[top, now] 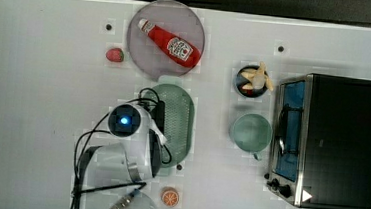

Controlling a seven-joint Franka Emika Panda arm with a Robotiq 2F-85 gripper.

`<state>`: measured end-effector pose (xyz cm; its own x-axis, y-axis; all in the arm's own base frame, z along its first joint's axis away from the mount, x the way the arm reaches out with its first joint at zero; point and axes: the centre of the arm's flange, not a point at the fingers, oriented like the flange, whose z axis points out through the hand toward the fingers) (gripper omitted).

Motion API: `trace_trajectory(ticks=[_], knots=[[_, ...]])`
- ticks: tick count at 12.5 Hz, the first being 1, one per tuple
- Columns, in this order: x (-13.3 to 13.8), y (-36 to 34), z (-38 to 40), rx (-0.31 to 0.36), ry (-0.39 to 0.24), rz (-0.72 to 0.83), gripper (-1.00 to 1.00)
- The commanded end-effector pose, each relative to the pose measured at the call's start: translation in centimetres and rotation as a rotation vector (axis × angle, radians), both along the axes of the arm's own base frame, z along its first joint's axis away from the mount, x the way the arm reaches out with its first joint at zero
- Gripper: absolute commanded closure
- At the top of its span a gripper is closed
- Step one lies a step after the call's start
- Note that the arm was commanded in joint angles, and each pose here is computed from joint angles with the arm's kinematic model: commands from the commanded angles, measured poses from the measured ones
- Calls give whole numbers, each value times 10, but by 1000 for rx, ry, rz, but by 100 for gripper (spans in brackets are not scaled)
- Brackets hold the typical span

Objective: Drag strainer right to left.

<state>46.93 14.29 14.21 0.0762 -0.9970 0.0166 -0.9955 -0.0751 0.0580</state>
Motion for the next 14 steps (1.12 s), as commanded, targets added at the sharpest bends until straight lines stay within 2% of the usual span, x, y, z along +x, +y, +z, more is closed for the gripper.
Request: trace_trajectory(ticks=[1,10,14], knots=[[0,48,5,-4,-34,-29,-100],[4,113,11,-20,-2,22,-100],[8,149,11,18,9,-24,-100]])
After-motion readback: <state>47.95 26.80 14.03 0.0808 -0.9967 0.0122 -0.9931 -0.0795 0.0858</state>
